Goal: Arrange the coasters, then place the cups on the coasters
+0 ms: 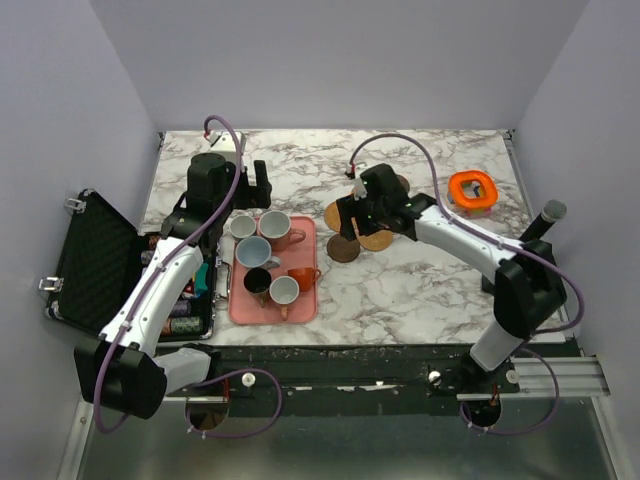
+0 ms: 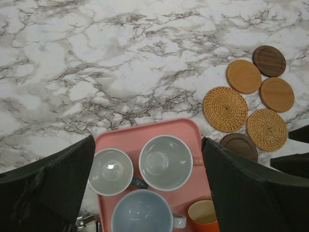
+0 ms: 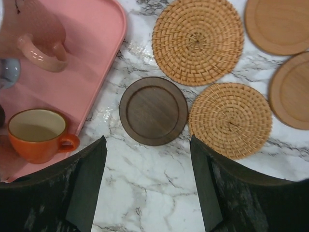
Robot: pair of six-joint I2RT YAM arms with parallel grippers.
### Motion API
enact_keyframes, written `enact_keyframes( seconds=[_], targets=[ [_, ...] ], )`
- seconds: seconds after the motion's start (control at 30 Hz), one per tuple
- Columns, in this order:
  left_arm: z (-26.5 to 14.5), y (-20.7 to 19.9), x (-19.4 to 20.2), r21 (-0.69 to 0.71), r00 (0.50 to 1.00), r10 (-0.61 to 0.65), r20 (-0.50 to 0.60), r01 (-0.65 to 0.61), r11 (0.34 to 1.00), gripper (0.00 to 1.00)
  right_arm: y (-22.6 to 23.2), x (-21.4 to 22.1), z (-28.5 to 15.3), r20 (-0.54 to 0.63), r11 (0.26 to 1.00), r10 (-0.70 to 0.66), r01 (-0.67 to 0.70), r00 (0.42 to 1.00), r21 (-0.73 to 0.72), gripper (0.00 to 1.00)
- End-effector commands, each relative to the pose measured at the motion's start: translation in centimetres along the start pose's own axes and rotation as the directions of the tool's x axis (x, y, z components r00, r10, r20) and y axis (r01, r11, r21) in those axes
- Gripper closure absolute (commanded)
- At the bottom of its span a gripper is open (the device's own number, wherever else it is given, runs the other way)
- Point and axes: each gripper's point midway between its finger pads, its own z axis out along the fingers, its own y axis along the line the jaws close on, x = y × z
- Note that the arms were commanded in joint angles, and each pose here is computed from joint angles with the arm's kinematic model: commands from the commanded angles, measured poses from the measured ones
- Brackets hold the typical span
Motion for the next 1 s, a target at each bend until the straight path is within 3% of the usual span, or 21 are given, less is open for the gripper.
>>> enact_keyframes(
  seconds=[0.0,0.27,0.43,0.97],
  targets=[
    [0.6,-0.6,0.9,0.031,1.0,0.001,-0.03,-0.001,1.0,0.01,0.7,0.9,3.3,-0.089,0.998,-0.059,0.06,0.994,0.003,0.23],
    [0.5,-0.6,0.9,0.034,1.0,0.001,-0.026,-0.001,0.999,0.01,1.5,-0.3,8.3,-0.124,0.994,-0.107,0.102,0.987,-0.043,0.21],
    [0.5,-0.4,1.0,0.023,1.0,0.006,-0.031,-0.005,1.0,0.01,0.8,1.0,10.4,-0.191,0.998,-0.061,0.063,0.98,0.003,0.21],
    [0.8,-0.8,1.2,0.041,0.999,-0.004,-0.042,0.006,0.999,0.01,-1.5,4.0,12.9,-0.255,0.986,0.06,-0.017,0.965,0.168,0.17]
  ],
)
